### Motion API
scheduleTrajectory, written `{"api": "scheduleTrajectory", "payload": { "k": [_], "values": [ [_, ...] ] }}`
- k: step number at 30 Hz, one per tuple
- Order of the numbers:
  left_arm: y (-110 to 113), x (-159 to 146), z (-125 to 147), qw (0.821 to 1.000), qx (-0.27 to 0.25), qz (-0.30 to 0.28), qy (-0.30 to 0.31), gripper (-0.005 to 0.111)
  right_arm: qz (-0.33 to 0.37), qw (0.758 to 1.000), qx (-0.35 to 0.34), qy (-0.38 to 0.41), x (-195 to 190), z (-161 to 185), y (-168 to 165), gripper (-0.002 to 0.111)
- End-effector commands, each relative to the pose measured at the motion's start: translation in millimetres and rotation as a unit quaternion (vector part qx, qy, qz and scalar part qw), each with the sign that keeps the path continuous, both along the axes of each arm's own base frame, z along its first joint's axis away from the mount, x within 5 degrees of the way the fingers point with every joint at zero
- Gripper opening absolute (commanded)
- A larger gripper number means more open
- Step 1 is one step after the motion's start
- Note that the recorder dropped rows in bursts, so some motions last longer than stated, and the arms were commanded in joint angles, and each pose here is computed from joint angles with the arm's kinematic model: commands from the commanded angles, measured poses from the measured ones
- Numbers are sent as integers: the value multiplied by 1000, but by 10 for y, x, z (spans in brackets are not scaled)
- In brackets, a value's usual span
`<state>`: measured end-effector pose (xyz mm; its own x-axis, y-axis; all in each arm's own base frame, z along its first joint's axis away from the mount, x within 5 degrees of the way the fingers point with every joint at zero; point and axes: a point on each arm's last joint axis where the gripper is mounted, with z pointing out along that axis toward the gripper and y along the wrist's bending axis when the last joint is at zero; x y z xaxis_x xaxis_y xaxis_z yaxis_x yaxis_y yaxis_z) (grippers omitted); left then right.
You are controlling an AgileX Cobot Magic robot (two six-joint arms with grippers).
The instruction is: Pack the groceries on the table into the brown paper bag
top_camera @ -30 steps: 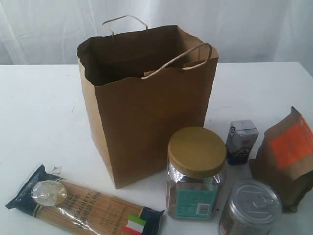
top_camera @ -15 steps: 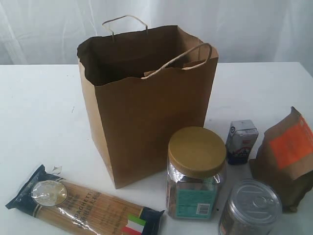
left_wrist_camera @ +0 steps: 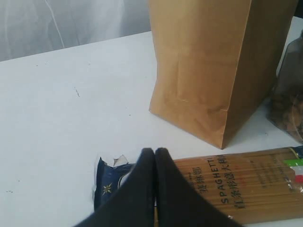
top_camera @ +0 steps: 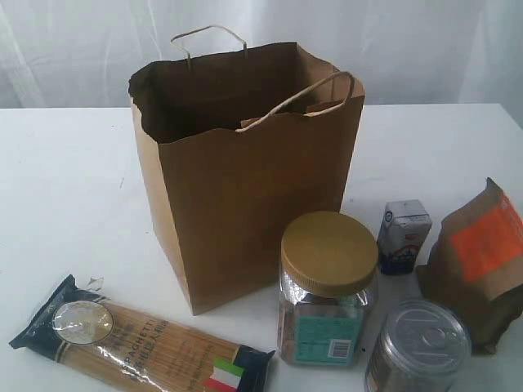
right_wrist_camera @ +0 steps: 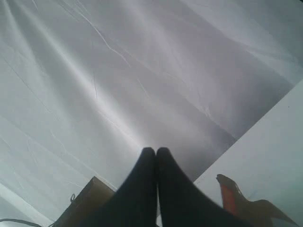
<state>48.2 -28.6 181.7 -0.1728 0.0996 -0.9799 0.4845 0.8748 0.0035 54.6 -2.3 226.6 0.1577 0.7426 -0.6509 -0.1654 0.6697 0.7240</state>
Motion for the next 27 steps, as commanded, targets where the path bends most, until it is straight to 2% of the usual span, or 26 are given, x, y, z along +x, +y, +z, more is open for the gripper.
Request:
{"api": "scheduleTrajectory", "payload": {
  "k": [1,8,12,17,20,22,25,27],
  "values": [
    [2,-3,-15,1000,-1,1,2,0,3,1000,6,0,-4,-4,2,0],
    [2,-3,-15,1000,-1,1,2,0,7,1000,15,-11,-20,73,5,0],
    [2,-3,-15,1000,-1,1,2,0,-2,992,-123,-17,-93,351,45,0],
    [2,-3,-15,1000,-1,1,2,0,27,971,-225,69,-228,740,67,0],
    [2,-3,-15,1000,-1,1,2,0,95,925,-349,115,-224,944,162,0],
    [2,-2,-15,1000,-1,1,2,0,164,889,-405,137,-182,1048,263,0],
    [2,-2,-15,1000,-1,1,2,0,244,848,-433,182,-51,1152,377,3],
    [2,-2,-15,1000,-1,1,2,0,276,822,-451,212,65,1190,417,14]
  ]
}}
